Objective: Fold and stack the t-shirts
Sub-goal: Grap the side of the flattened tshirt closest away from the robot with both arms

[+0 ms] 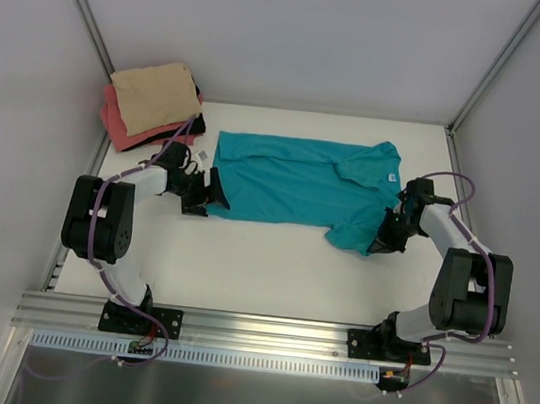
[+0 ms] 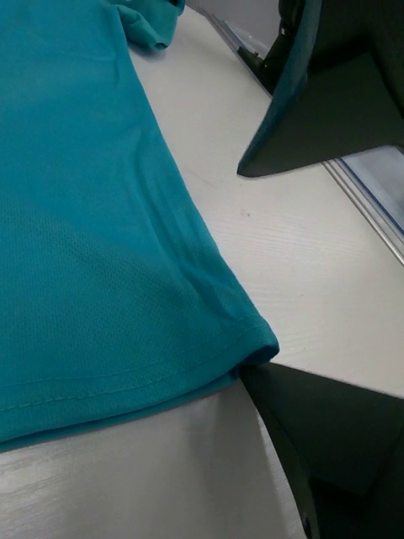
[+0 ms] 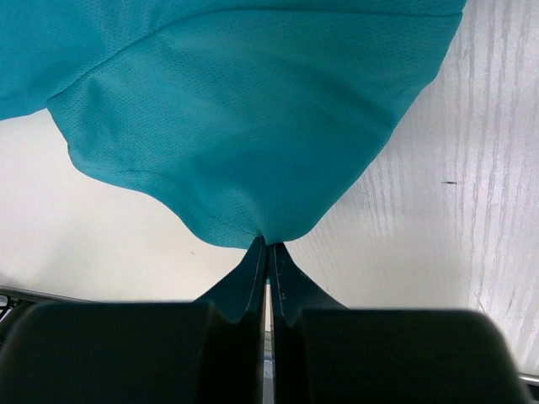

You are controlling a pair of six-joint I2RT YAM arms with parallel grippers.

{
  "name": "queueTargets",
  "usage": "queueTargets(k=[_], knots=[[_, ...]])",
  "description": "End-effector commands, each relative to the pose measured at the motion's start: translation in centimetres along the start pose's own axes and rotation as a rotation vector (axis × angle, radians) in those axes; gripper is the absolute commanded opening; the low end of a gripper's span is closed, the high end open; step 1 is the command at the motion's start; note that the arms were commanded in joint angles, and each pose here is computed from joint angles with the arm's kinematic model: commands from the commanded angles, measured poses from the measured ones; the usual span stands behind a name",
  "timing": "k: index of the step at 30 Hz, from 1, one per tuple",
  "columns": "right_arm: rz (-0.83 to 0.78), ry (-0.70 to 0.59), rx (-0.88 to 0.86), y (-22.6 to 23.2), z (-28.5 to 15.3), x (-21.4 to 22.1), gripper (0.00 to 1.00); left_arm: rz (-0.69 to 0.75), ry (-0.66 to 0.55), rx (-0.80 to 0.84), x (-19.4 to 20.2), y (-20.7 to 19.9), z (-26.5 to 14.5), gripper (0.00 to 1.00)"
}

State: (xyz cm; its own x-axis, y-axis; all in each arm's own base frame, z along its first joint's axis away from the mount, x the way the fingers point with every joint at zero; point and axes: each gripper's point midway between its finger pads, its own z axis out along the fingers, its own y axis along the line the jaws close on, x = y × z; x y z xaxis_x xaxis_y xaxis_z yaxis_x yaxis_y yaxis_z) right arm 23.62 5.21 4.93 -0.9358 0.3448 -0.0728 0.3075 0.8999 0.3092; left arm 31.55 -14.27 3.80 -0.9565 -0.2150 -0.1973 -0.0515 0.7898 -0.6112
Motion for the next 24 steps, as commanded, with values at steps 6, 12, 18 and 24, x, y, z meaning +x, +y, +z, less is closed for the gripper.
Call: queueTargets(k=[6,12,18,24], knots=[[-0.017,-0.041,0.004,0.4,-1.4,-0.8,0.0,0.012,0.035,-0.055,0.6,2.2,1.5,0.0],[-0.016,-0.046,-0.006,0.7,-1.6,-1.0,0.01,0.043,0.006,-0.106,-0.3,2.2,0.2,0.0],[-0.025,-0.072,-0.011,1.1,-3.0,-1.2,0.0,0.083,-0.071,-0.102,-1.9,-0.5,-3.4,0.0],[-0.017,-0.112,-0.032,1.9,-4.2,-2.7,0.0,0.082,-0.123,-0.084,-3.8,-2.6,-5.1,0.0]])
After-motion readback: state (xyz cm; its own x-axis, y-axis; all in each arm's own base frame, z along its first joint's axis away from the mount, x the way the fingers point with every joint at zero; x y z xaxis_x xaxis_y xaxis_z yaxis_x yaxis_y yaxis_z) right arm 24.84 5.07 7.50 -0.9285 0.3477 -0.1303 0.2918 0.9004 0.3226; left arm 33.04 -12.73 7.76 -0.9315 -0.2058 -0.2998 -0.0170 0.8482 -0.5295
